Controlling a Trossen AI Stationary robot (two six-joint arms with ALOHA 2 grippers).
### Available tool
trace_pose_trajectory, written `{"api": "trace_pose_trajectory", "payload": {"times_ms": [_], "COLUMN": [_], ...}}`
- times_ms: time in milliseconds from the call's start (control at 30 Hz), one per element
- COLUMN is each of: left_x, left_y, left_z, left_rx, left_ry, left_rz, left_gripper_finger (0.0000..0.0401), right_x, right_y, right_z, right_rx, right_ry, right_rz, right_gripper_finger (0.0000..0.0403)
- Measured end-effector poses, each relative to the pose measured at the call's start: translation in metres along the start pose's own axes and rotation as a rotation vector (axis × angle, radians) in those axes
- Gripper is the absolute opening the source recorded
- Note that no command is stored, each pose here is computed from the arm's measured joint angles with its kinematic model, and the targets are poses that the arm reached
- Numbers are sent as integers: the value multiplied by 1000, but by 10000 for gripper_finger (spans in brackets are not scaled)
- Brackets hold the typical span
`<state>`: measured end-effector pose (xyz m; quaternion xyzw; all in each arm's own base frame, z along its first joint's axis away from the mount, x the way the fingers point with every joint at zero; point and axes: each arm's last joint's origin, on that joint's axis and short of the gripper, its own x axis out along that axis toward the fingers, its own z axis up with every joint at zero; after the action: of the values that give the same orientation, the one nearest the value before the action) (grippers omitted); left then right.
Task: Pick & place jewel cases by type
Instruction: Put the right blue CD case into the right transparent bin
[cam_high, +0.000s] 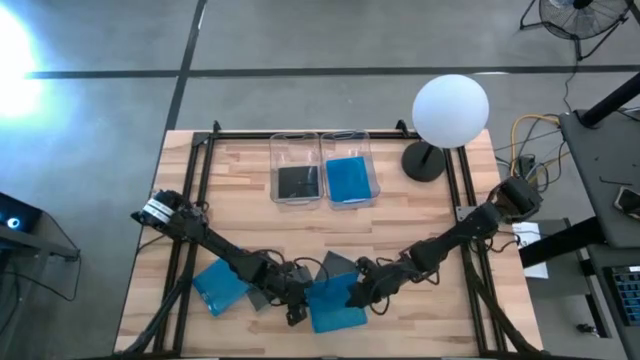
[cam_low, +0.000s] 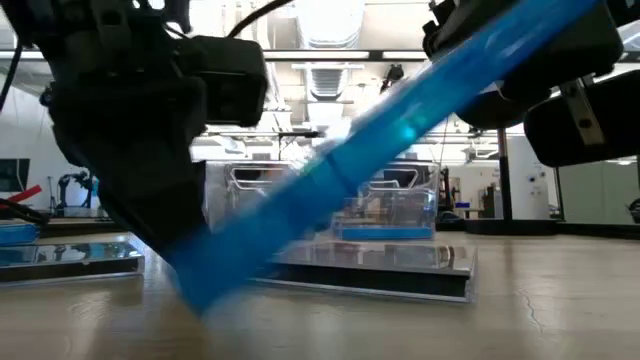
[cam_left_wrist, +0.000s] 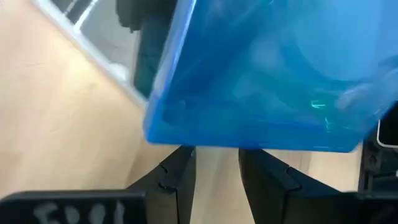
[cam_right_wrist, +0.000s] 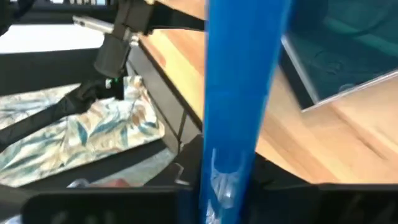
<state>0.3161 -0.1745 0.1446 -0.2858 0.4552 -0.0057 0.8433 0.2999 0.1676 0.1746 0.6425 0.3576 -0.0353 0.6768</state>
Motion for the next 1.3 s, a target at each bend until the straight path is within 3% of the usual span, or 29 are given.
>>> {"api": "trace_pose_trajectory", "payload": {"times_ms": [133,233,300,433,533,767,900,1067,1300], "left_x": [-29,-56,-76,-115,-140,-192,-228,-278,-350], "left_y": [-11,-14,-14,-15,-15,-13,-13,-9,8], "left_z": [-8,-16,-17,-12,-5,7,14,22,24], "left_rx": [35,36,14,-79,-146,-242,-285,-225,-90], "left_ry": [-35,-87,-167,-400,-555,-786,-889,-1031,-1107], "left_rz": [70,179,243,309,307,238,183,222,243], "left_gripper_finger": [103,103,103,103,103,103,103,103,103], "right_x": [-17,-38,-59,-98,-111,-100,-98,-97,-75], "right_y": [8,16,21,28,37,57,51,37,47], "right_z": [1,4,6,9,20,73,104,131,183], "right_rx": [4,55,138,283,310,307,385,429,570], "right_ry": [-68,-220,-429,-988,-1213,-1373,-1354,-1375,-1313], "right_rz": [-7,-7,15,200,284,169,16,-194,-141], "right_gripper_finger": [16,17,18,18,18,18,18,18,18]}}
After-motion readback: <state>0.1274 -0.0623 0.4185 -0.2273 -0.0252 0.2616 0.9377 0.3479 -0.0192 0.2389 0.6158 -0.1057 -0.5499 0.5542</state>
